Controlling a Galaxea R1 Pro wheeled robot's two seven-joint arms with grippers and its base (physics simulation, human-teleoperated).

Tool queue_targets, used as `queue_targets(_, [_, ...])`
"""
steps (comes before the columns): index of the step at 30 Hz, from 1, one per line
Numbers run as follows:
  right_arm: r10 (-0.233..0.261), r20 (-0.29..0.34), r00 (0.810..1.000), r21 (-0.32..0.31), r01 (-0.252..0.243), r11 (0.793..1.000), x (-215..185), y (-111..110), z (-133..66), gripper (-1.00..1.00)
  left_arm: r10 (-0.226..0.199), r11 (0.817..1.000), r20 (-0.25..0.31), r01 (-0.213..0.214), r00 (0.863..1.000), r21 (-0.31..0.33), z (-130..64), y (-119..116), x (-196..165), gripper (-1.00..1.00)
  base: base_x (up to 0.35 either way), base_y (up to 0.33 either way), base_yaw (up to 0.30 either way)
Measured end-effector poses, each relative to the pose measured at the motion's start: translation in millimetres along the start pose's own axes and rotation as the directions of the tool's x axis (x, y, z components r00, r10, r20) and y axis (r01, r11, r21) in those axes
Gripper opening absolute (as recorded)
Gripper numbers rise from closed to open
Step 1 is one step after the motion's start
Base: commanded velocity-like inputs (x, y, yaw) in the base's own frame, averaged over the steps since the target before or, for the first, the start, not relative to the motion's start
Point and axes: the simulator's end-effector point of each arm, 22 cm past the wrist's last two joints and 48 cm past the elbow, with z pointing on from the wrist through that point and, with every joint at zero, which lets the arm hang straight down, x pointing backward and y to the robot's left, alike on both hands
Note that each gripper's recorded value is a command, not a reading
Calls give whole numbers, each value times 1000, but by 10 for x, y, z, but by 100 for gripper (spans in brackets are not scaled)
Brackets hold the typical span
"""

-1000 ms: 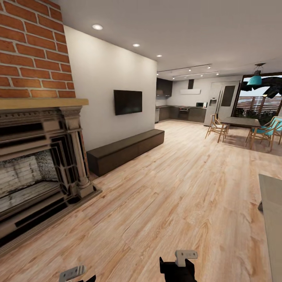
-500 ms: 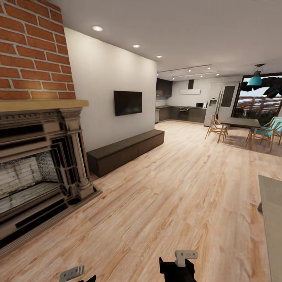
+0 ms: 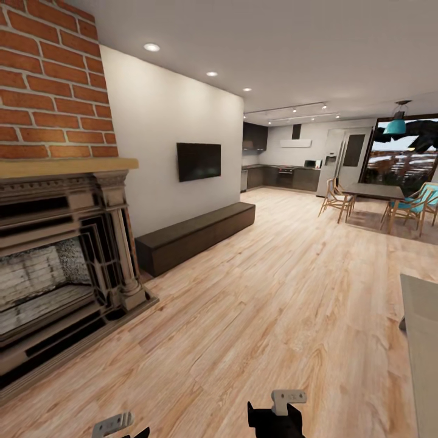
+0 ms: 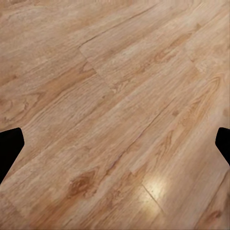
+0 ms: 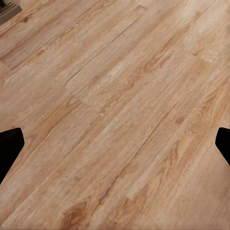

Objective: Turn on the radio receiver that's on the table in the living room.

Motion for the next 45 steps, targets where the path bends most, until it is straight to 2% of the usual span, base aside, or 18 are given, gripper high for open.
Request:
queue_targets(31, [0, -1, 1000, 0, 0, 1000, -321, 28, -310, 100, -1, 1000, -1, 1, 1000, 0, -326, -170, -254, 100, 0, 0, 0])
queue_targets(37, [-23, 3, 1000, -35, 23, 999, -379, 222, -389, 100, -2, 1000, -3, 2, 1000, 0, -386, -196, -292, 100, 0, 0, 0])
queue_targets(45, [-28, -8, 1000, -43, 28, 999, -407, 268, -451, 100, -4, 1000, -14, 4, 1000, -4, -449, -217, -308, 100, 0, 0, 0])
